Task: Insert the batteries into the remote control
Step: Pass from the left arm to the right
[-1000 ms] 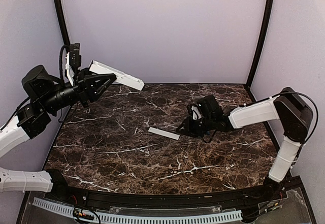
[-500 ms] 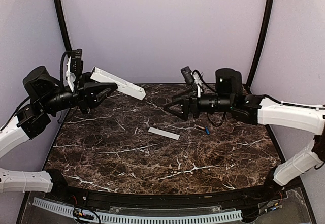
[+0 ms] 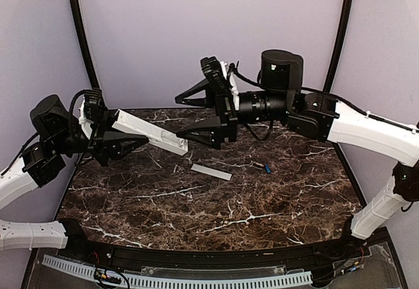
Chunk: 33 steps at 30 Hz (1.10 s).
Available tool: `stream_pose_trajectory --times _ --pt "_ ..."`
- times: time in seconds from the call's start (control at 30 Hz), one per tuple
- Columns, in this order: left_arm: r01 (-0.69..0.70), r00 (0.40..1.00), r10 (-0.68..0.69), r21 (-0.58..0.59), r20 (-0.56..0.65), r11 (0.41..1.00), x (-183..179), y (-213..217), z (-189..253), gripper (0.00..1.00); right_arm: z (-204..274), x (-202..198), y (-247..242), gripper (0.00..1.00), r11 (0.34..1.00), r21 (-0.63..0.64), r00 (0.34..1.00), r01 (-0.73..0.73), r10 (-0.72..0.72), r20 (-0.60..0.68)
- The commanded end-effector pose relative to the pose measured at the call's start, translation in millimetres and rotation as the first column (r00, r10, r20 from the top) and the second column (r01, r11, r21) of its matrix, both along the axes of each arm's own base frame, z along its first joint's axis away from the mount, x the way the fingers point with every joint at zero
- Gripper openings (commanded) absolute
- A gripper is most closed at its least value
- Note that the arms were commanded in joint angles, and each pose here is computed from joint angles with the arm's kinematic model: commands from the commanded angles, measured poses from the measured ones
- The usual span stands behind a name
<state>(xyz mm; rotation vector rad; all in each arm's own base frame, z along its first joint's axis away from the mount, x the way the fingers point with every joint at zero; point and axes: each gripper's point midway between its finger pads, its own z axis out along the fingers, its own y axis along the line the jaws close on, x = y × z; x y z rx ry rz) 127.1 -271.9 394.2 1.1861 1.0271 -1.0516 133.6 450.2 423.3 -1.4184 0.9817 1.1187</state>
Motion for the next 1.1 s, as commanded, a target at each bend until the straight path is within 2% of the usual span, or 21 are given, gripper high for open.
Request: stream_pose_trajectory --times 0.0,0.13,0.23,0.33,0.5,0.67,0.73,0.8,0.87,0.9,0.97,1.07 --pt "0.022 0.998 -0.021 -0.006 0.058 1.0 -6.6 0.1 0.1 0.0 -18.3 -1.7 12.0 0.77 0.992 -0.119 0.999 0.036 -0.032 0.038" --pt "0.024 0.998 -0.024 0.001 0.049 1.0 -4.5 -2.7 -1.9 0.0 -33.7 1.7 25.3 0.69 0.984 -0.164 0.997 0.068 -0.062 0.038" --pt "0.017 0.999 -0.017 0.0 0.049 1.0 -3.3 -3.0 -1.4 0.0 -38.2 -0.2 29.8 0.66 0.984 -0.17 0.999 0.05 -0.047 0.025" --pt "0.003 0.999 -0.003 0.002 0.046 1.0 -0.6 -3.1 -2.6 0.0 -42.3 -0.8 33.4 0.57 0.984 -0.176 0.999 0.04 -0.037 0.018" --pt "-0.016 0.999 0.016 0.004 0.038 1.0 3.3 -4.1 -3.8 0.0 -47.4 -1.7 39.1 0.49 0.98 -0.196 1.0 0.029 -0.027 0.011" --pt "-0.021 0.999 0.021 0.008 0.032 1.0 4.1 -4.3 -5.1 0.0 -45.6 -3.9 38.5 0.26 0.982 -0.189 1.0 0.02 -0.018 0.011" --pt "-0.036 0.999 0.036 0.009 0.022 0.999 6.8 -4.4 -6.0 0.0 -47.4 -4.5 37.4 0.15 0.981 -0.195 1.0 0.018 -0.017 0.006" --pt "-0.061 0.998 0.061 0.004 0.008 0.998 11.2 -3.9 -5.0 0.0 -53.7 -1.5 35.5 0.0 0.976 -0.216 0.999 0.035 -0.034 0.008" --pt "-0.101 0.995 0.101 -0.007 -0.019 0.995 18.0 -2.3 -2.1 0.31 -63.7 5.2 32.1 0.0 0.966 -0.247 0.997 0.071 -0.071 0.009" --pt "-0.114 0.993 0.113 -0.014 -0.046 0.993 20.4 -1.5 -0.8 0.74 -70.0 9.1 29.2 0.0 0.959 -0.267 0.996 0.093 -0.094 0.01" --pt "-0.14 0.988 0.138 -0.024 -0.073 0.99 24.7 0.0 1.5 0.96 -89.4 23.1 20.6 0.0 0.932 -0.326 0.986 0.157 -0.164 0.006" --pt "-0.225 0.971 0.218 -0.068 -0.094 0.972 34.1 9.4 13.1 0.99 -145.4 45.9 0.9 0.0 0.836 -0.487 0.957 0.252 -0.289 0.001"
